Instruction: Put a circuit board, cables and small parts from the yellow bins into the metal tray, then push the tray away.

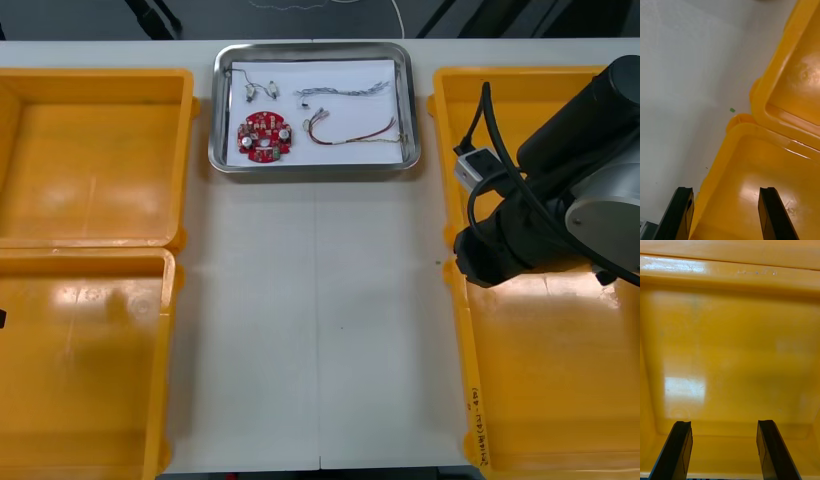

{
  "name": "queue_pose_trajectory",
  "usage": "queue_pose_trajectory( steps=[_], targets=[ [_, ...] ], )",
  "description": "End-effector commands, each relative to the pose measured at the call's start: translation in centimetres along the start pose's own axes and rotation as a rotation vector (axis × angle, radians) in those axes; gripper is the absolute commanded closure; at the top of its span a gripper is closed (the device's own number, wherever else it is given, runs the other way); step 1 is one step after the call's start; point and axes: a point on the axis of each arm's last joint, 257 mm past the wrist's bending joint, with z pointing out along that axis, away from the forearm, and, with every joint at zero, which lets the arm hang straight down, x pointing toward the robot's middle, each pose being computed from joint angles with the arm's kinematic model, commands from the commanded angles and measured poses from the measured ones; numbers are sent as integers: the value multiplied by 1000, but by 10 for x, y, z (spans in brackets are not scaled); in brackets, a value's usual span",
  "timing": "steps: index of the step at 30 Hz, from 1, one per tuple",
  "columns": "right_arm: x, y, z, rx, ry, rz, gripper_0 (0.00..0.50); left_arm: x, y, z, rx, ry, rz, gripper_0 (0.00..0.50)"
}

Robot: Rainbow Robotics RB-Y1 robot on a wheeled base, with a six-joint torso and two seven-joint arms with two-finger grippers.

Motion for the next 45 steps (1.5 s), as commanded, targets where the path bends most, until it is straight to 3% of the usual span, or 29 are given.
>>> queue_pose_trajectory(
  steps=[1, 8, 20, 45],
  targets=[
    [17, -29, -8, 29, -1, 129, 0, 2, 11, -10, -42, -4, 1, 0],
    [36, -47, -6, 22, 17, 226, 0, 2, 11, -10, -42, -4, 1, 0],
    [69, -70, 8, 59, 51, 349, 0, 2, 11, -10, -42, -4, 1, 0],
    [71, -66, 13, 23, 31, 426, 0, 2, 11, -10, -42, -4, 1, 0]
  ],
)
